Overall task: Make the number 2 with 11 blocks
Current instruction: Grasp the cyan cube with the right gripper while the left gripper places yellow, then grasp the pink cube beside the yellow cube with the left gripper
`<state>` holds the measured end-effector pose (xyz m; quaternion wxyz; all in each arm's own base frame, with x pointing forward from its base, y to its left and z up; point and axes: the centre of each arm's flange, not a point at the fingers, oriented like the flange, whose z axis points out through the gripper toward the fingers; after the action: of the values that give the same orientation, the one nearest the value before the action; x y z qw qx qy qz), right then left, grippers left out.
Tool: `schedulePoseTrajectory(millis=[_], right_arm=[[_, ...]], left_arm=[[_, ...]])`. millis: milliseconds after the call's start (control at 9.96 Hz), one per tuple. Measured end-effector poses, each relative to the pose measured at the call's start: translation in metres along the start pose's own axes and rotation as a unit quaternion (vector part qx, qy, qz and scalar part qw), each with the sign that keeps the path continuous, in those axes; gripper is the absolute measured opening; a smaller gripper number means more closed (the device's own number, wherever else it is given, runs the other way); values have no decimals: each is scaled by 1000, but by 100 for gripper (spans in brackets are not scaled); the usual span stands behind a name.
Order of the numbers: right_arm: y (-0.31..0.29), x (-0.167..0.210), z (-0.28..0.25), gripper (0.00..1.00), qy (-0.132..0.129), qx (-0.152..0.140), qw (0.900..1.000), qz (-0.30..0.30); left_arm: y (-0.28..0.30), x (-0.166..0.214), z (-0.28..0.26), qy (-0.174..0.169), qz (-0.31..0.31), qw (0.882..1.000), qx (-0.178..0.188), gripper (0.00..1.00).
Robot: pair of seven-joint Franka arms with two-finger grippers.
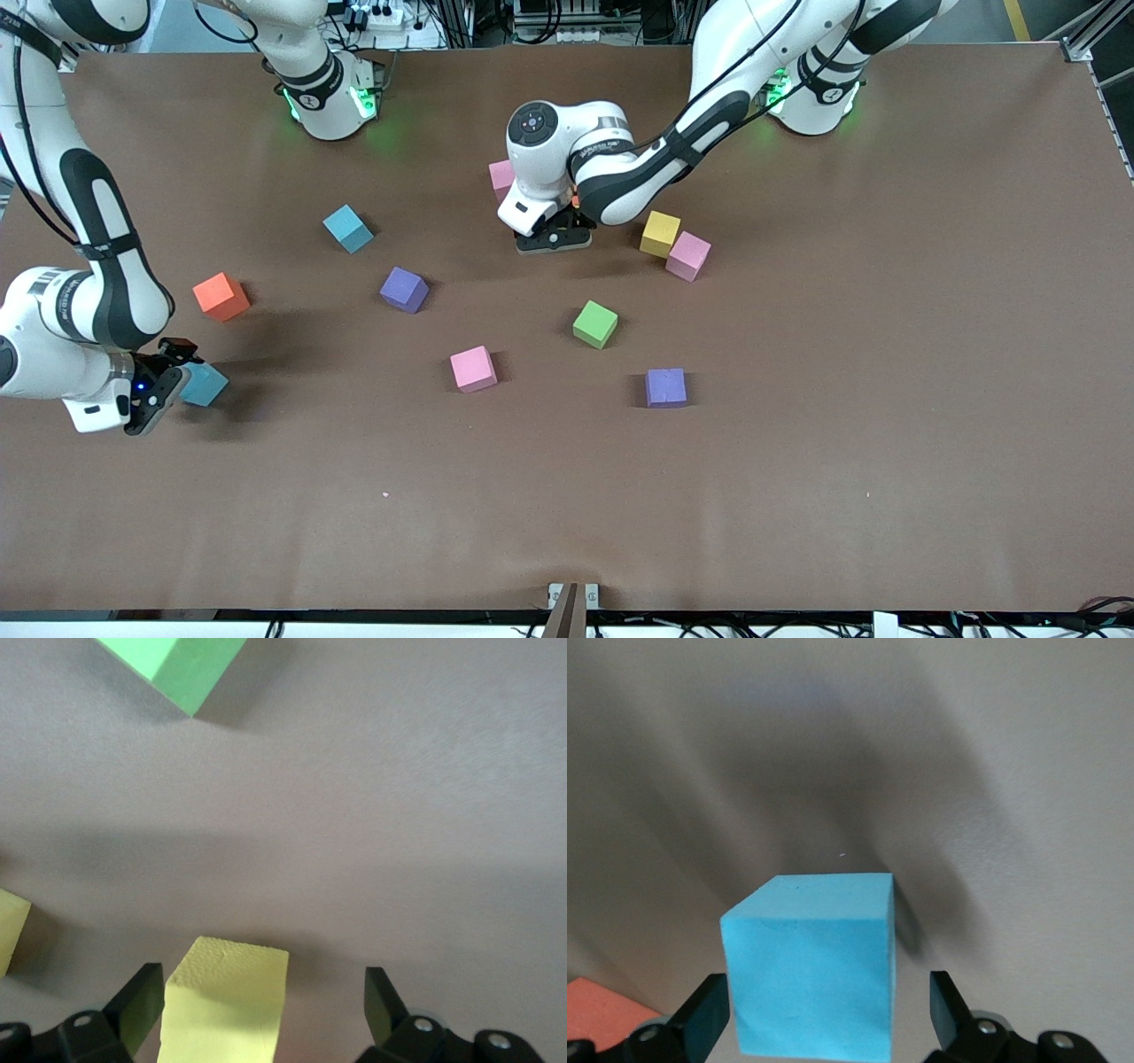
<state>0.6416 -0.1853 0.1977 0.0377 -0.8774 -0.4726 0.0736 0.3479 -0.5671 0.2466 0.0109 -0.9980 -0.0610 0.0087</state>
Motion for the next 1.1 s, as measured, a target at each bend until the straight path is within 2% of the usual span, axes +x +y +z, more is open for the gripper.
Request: schedulePoseTrajectory(millis=[201, 502, 603, 703, 803, 1105], right_arm=[[-1, 1, 3, 100, 8, 6, 1000, 3], [-1, 3, 7, 96, 13, 2, 1000, 0], [-1, 5, 8, 88, 14, 2, 1000, -2], [-1, 6, 8, 73, 14, 2, 1000, -4], [-2, 9, 6, 62, 16, 0, 1000, -6], [-10, 23, -2, 61, 21, 18, 1000, -9]], left_arm=[[-8, 25, -31, 15, -27, 999, -15, 100], [-48, 95, -54, 30, -87, 996, -20, 100], [-64, 116, -55, 30, -104, 994, -12, 100], [-78, 129, -53, 27, -115, 993, 1, 100], [-94, 137, -45, 21, -123, 992, 21, 100], [-149, 153, -21, -16, -152, 987, 45, 100]])
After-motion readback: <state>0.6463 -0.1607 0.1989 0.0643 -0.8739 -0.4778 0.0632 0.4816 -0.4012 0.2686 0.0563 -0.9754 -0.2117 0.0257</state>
